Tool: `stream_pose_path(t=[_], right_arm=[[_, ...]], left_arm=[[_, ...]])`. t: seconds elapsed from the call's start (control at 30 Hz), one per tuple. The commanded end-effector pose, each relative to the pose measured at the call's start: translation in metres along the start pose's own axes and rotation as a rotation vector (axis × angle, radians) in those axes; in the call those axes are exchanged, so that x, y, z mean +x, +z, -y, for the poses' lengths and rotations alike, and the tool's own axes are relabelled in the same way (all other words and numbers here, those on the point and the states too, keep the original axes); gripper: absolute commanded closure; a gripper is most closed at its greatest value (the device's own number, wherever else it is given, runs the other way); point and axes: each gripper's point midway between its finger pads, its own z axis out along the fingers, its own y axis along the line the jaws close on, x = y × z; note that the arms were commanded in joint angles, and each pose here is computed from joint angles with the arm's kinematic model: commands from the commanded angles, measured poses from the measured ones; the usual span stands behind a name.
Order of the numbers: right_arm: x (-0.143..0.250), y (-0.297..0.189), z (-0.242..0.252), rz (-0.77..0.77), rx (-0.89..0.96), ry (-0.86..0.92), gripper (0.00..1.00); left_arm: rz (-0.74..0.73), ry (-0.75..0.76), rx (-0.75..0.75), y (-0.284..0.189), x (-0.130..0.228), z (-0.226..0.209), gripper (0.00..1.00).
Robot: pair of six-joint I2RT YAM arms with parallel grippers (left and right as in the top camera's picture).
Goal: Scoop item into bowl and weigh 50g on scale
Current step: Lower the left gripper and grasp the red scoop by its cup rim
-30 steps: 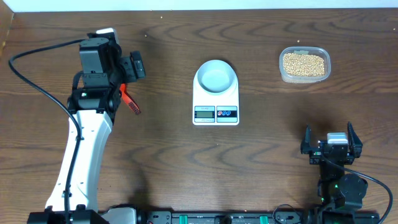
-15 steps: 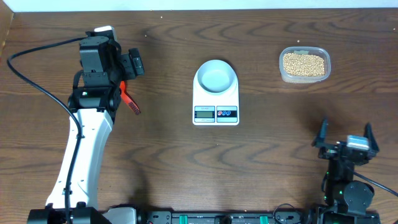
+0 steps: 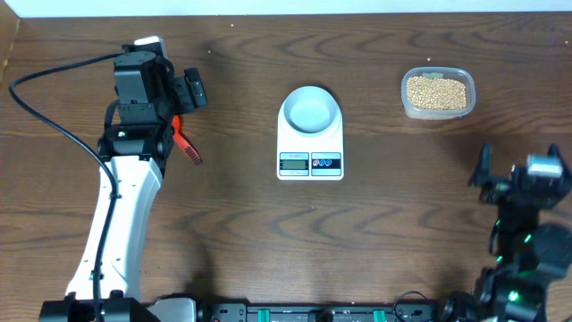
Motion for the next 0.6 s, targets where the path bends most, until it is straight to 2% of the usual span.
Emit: stream_pose_path(t=[0.0,0.13,0.3,0.57], right_arm=[[-0.033,0.035,-0.007,-0.004,-0.113,-0.119,0.01],[-0.053,0.081,-0.012,-0.039,-0.225,-0.156,0.01],[-0.071,0.145,-0.013,-0.085,-0.337,-0.169,0.01],[-0.077,0.219,-0.012,-0.156,-0.455,-0.266,0.01]], left_arm=[[0.035,-0.018,-0.006,-0.003,-0.017,-0.001,0.01],[0.044,-0.031,-0.005,-0.006,-0.022,0.0,0.01],[0.048,-0.134,-0.009,-0.008,-0.027,-0.006,0.01],[-0.067,-0.196,-0.001,-0.022,-0.015,-0.002,0.01]])
